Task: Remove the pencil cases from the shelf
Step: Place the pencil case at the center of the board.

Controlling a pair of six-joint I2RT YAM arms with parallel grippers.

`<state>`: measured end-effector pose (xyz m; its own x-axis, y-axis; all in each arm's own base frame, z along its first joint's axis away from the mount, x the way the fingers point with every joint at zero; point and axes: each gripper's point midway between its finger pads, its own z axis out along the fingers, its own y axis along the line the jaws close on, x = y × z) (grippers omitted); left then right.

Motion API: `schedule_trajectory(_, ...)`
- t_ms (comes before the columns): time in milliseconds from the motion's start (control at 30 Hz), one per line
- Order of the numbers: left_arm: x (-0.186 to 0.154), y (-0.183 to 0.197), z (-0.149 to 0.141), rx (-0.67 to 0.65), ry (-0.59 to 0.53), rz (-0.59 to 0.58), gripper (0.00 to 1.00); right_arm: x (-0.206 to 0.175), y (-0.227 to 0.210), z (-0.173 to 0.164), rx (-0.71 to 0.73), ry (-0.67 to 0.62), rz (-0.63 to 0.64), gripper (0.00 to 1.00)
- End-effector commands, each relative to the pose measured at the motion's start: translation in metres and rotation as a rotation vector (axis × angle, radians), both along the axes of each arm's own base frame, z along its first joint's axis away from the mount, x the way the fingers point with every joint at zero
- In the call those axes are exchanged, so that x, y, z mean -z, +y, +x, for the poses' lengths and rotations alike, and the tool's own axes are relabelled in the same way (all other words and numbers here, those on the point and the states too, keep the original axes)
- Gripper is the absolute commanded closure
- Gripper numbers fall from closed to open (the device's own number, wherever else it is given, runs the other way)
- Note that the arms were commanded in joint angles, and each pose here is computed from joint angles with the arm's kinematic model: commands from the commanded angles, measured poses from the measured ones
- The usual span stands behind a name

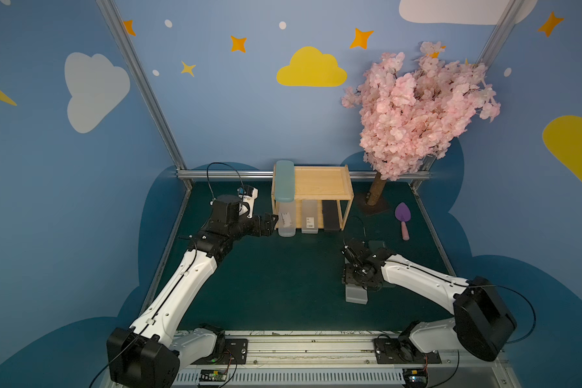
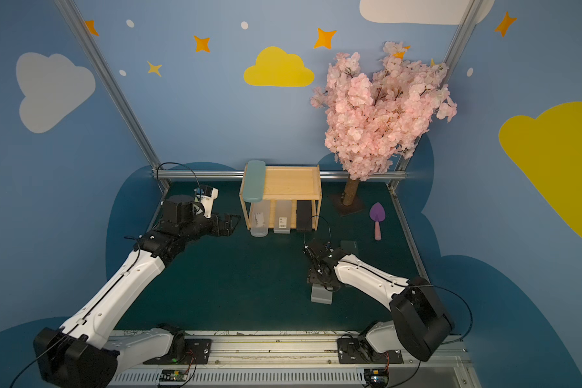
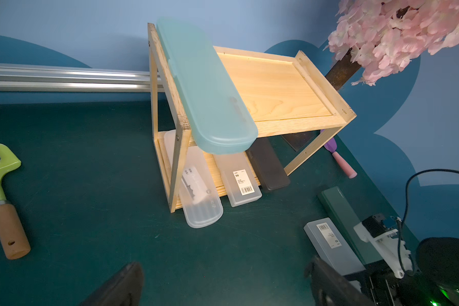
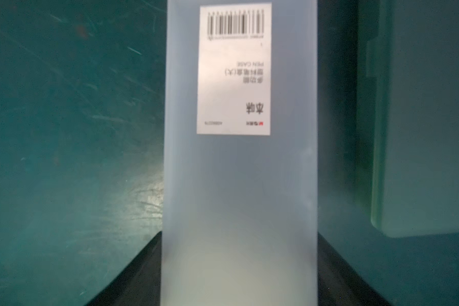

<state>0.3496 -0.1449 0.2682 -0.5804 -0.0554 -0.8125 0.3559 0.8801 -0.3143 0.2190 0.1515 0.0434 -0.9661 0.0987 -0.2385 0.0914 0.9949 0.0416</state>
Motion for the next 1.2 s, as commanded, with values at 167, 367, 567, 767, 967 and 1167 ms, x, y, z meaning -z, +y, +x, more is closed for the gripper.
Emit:
schedule_trajectory(167, 0.01, -0.001, 0.006, -0.001, 0.006, 0.017, 0.0, 0.021, 0.01, 0.01, -0.051, 0.08, 0.034, 0.3)
schedule_trajectory(367, 0.013, -0.001, 0.008, -0.003, 0.011, 0.025, 0.0, 0.03, 0.007, 0.02, -0.069, 0.085, 0.036, 0.3)
schedule_trajectory(567, 0.013, 0.001, 0.009, -0.008, 0.008, 0.031, 0.0, 0.035, 0.005, 0.023, -0.114, 0.108, 0.026, 0.3)
schedule_trajectory(767, 0.013, 0.0, 0.009, -0.006, 0.011, 0.033, 0.0, 0.035, 0.002, 0.027, -0.175, 0.119, 0.002, 0.27)
schedule_trajectory(967, 0.012, 0.0, 0.01, -0.009, 0.006, 0.032, 0.0, 0.037, -0.002, 0.031, -0.172, 0.125, 0.011, 0.27)
schedule_trajectory(1167, 0.009, 0.002, 0.01, -0.01, 0.0, 0.038, 0.0, 0.039, -0.003, 0.035, -0.18, 0.141, -0.011, 0.27)
